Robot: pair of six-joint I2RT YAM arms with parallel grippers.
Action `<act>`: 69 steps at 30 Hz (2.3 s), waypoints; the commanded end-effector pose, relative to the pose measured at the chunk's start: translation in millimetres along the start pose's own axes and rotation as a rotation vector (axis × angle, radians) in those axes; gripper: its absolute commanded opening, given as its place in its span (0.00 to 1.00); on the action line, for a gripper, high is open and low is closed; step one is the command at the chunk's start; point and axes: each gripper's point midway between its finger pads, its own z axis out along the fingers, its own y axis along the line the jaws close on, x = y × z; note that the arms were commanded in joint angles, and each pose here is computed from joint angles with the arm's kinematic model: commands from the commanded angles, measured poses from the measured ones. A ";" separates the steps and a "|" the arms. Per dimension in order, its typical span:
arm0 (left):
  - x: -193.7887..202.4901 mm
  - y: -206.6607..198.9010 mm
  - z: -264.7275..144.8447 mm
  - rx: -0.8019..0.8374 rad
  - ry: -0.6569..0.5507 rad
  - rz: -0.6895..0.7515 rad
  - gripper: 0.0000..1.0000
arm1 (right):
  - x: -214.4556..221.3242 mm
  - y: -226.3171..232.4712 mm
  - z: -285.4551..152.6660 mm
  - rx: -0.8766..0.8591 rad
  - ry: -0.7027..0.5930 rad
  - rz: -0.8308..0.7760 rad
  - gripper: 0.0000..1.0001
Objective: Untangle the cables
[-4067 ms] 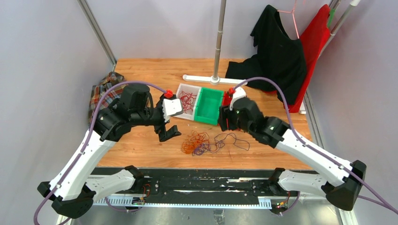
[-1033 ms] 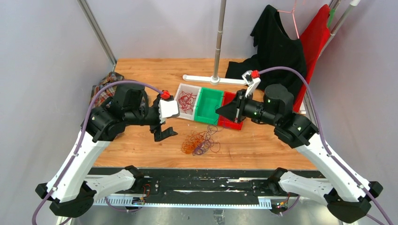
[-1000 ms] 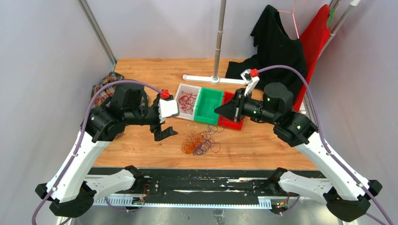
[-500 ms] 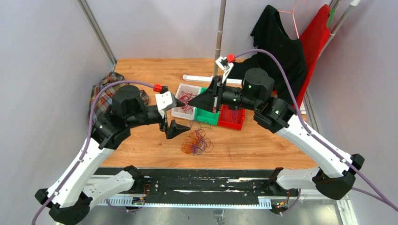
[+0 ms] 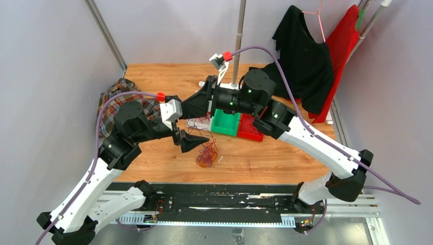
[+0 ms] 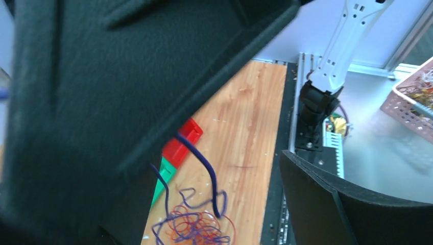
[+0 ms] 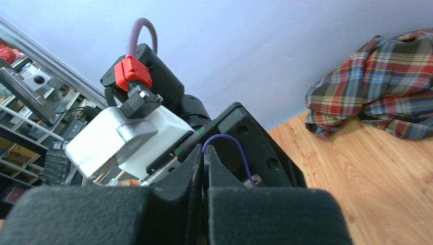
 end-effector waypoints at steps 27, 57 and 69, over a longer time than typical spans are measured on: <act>-93.3 -8.9 -25.8 -0.010 -0.044 0.197 0.00 | 49.8 -52.6 -99.3 0.240 -0.045 -0.463 0.67; -283.0 -13.9 -79.4 -0.200 -0.394 0.590 0.00 | 231.7 -193.7 -15.8 0.333 0.124 -0.305 0.42; -230.6 -4.4 -57.3 -0.155 -0.286 0.451 0.00 | 166.7 -158.8 -59.3 0.412 0.027 -0.448 0.70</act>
